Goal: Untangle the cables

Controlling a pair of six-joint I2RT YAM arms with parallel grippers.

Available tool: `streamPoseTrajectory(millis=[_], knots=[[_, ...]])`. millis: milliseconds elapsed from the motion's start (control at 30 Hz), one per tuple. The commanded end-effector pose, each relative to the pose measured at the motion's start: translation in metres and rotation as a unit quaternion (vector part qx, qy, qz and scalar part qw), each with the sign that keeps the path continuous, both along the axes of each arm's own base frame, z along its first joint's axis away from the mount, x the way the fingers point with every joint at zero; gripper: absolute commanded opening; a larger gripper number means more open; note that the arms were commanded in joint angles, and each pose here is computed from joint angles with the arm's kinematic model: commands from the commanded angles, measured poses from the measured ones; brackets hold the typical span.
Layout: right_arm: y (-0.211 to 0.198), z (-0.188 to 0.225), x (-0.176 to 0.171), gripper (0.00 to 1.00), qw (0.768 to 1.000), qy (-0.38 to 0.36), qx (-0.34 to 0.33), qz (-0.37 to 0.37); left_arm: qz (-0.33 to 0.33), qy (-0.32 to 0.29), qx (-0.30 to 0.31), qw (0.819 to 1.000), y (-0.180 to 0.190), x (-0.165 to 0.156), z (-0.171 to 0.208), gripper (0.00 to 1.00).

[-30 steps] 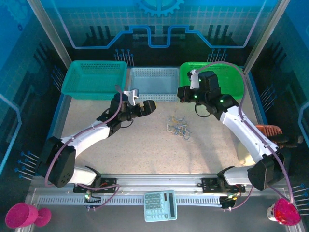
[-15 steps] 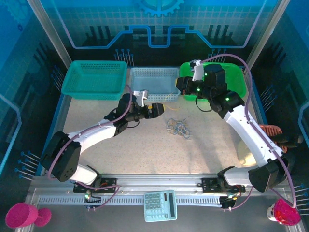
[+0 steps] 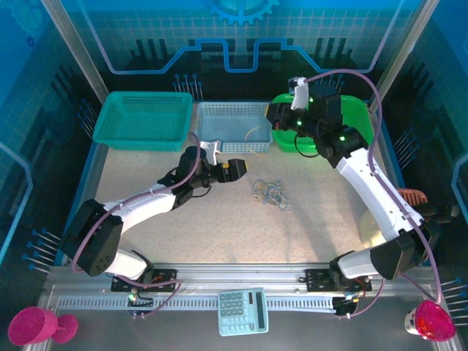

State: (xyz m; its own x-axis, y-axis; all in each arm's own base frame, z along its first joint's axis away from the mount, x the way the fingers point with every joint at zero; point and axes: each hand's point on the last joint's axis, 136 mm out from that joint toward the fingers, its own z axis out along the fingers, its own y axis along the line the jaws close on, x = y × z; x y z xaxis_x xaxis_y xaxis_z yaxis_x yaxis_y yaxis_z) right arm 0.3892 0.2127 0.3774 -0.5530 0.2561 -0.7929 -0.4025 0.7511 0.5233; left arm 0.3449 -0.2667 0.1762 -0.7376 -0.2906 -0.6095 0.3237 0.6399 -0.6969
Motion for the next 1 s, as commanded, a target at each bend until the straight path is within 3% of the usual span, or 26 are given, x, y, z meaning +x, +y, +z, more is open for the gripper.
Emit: streamPoseTrajectory(millis=[0, 300, 533, 733, 967], knots=[[-0.029, 0.014, 0.028, 0.0, 0.998, -0.021, -0.006, -0.061, 0.022, -0.017, 0.004, 1.0, 0.008, -0.002, 0.009, 0.96], [-0.114, 0.01, 0.091, 0.0, 0.969, -0.039, -0.069, -0.235, 0.03, -0.017, 0.007, 0.999, 0.014, -0.006, 0.011, 0.99], [-0.16, -0.012, 0.127, 0.0, 0.939, -0.027, -0.111, -0.324, 0.03, -0.022, 0.004, 0.999, 0.014, -0.007, 0.018, 0.99], [-0.175, -0.059, 0.153, 0.0, 0.921, 0.003, -0.16, -0.354, 0.03, -0.023, -0.003, 0.999, 0.013, -0.007, 0.024, 0.99], [-0.175, -0.145, 0.166, 0.0, 0.916, 0.084, -0.199, -0.338, 0.032, -0.025, -0.007, 0.999, 0.014, -0.007, 0.03, 0.99]])
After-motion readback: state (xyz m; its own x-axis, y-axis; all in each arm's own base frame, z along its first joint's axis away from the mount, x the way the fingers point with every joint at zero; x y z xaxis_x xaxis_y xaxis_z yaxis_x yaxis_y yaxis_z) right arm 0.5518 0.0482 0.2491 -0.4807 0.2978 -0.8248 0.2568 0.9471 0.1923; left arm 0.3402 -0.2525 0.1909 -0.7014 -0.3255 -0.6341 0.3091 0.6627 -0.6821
